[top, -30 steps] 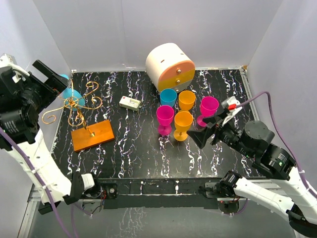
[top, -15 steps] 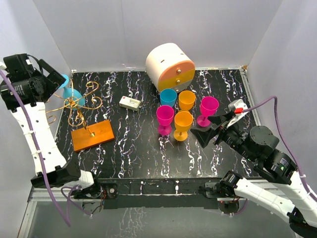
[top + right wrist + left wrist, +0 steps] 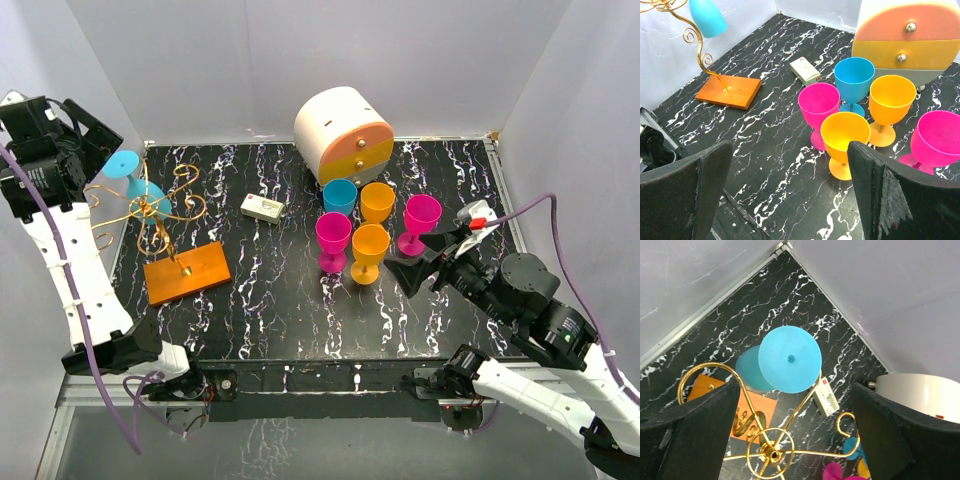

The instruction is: Take the wine glass off the wine glass rack

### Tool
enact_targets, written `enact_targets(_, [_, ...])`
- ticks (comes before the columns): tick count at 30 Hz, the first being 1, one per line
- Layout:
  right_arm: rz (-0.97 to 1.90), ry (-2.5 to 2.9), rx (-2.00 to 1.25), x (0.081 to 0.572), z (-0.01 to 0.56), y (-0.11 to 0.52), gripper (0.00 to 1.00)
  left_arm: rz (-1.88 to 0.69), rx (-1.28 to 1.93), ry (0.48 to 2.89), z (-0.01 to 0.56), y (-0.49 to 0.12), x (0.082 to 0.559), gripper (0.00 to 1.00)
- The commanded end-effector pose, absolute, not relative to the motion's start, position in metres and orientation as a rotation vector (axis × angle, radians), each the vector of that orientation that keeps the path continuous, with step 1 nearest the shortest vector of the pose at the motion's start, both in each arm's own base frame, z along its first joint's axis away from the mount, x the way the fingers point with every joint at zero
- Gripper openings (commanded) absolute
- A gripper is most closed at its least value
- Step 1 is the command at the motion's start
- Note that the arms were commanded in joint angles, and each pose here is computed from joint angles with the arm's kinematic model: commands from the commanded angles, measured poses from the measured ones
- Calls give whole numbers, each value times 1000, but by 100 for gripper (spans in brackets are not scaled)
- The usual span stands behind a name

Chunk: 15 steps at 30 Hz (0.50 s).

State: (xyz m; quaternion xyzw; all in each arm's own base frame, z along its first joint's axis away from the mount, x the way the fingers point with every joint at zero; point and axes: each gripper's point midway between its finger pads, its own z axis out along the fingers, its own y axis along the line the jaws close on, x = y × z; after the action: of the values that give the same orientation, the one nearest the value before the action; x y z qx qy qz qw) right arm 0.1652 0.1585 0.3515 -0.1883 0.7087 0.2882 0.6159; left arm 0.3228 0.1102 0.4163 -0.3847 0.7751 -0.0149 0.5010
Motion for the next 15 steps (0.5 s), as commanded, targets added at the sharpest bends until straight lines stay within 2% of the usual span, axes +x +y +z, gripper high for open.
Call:
enact_targets(1, [663,1594,-422,170,361,161,98,-149,-1082,1795,421,101,320,89])
enact_targets(4, [670,1592,-413,169,363,161,98,-213,-1197,1773,413,96,318,87])
enact_targets(8, [683,1591,-402,168,364,161,98,-271,-1345,1725,401,93,316,78])
enact_targets(15, [683,1588,-381,168,366,157,98,-366,-1459,1619,390,91,324,67])
